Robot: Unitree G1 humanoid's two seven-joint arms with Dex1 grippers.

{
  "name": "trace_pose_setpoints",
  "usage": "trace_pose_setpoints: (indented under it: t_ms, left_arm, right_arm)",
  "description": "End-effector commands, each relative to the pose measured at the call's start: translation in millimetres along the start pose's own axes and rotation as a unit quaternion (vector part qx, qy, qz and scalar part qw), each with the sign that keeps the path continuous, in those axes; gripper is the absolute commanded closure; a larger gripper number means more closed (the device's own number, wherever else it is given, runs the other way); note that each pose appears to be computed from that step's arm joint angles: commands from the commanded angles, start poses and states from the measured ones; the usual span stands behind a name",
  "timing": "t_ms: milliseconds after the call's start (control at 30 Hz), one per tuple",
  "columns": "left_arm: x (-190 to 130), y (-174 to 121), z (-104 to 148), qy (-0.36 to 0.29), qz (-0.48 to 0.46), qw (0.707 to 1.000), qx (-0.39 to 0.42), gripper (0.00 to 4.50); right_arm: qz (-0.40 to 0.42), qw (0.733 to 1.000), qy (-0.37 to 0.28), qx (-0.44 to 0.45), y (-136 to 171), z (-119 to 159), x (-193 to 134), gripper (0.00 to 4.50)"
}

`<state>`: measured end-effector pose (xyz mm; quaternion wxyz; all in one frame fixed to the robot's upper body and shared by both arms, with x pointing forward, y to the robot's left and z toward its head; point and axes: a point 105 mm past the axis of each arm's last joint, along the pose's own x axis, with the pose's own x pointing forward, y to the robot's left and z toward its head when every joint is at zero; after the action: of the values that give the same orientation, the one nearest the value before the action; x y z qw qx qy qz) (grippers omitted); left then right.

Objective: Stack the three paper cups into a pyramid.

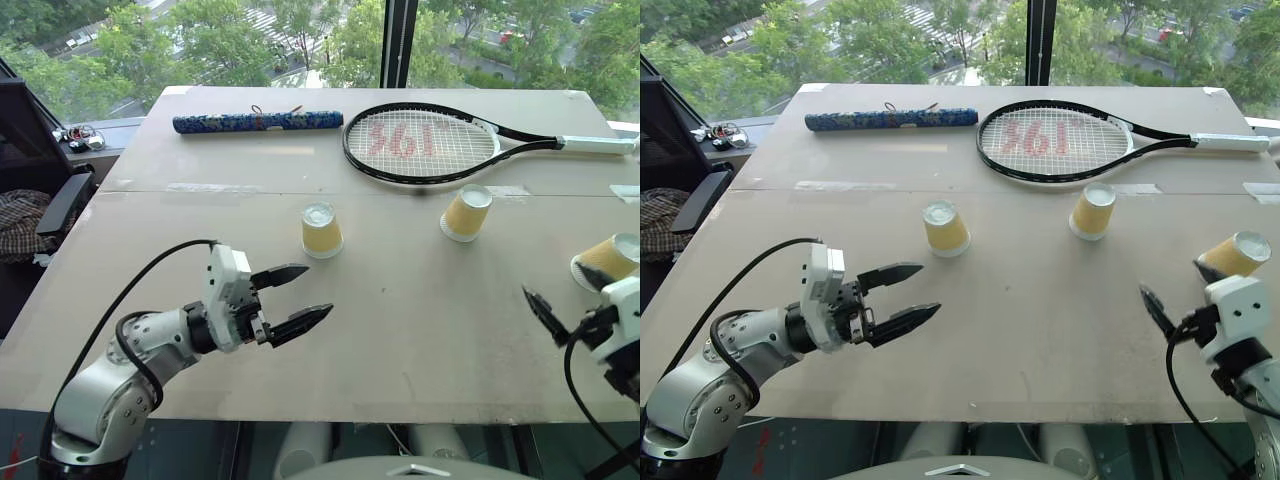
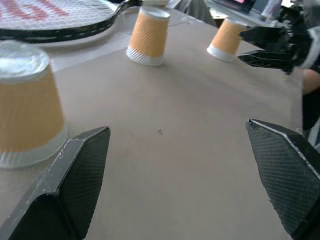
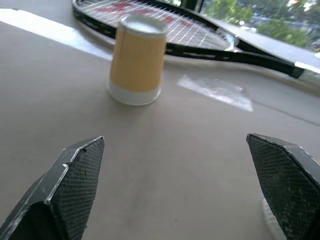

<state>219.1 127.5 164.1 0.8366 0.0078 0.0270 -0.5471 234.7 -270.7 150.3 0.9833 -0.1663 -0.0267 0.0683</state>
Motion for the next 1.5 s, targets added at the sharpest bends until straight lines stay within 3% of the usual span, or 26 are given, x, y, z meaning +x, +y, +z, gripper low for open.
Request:
trace_pose_setpoints:
  t_ms: [33, 367, 767, 867, 967, 1000, 1067, 1267, 1500]
  left_arm:
    - [7.6, -16.1, 11.6, -0.005, -0.062, 0.998, 0.031, 0.04]
    - [16.8, -22.0, 14.4, -0.013, -0.081, 0.996, 0.036, 0.04]
    - [12.5, -24.5, 6.3, -0.008, -0.075, 0.996, 0.038, 0.04]
    - [11.3, -24.9, 4.1, -0.007, -0.072, 0.997, 0.038, 0.0]
    - [9.5, -24.2, 2.9, -0.006, -0.067, 0.997, 0.037, 0.0]
    - [9.1, -24.2, 2.5, -0.006, -0.066, 0.997, 0.036, 0.0]
    - [8.4, -24.4, 1.6, -0.005, -0.064, 0.997, 0.035, 0.0]
    - [7.4, -25.1, -4.1, 0.002, -0.059, 0.998, 0.028, 0.0]
    - [6.7, -24.2, -4.1, 0.007, -0.046, 0.999, 0.028, 0.0]
  right_arm:
    - [-0.127, 0.991, 0.012, -0.032, -44.4, 5.0, -7.0, 0.0]
    - [-0.23, 0.969, 0.063, 0.057, -68.4, -25.3, -1.9, 0.0]
    - [-0.255, 0.956, 0.077, 0.125, -85.5, -40.4, 31.8, 0.0]
    - [-0.252, 0.956, 0.079, 0.127, -88.5, -41.8, 37.8, 0.79]
    - [-0.245, 0.959, 0.075, 0.12, -90.5, -39.1, 39.2, 2.2]
    - [-0.243, 0.96, 0.075, 0.118, -90.9, -38.2, 38.8, 2.43]
    - [-0.238, 0.962, 0.077, 0.109, -91.9, -37.0, 36.9, 2.45]
    - [-0.11, 0.987, 0.035, 0.113, -66.9, -12.2, 35.9, 2.45]
    - [0.104, 0.99, 0.006, 0.094, 5.8, 15.7, 33.1, 2.45]
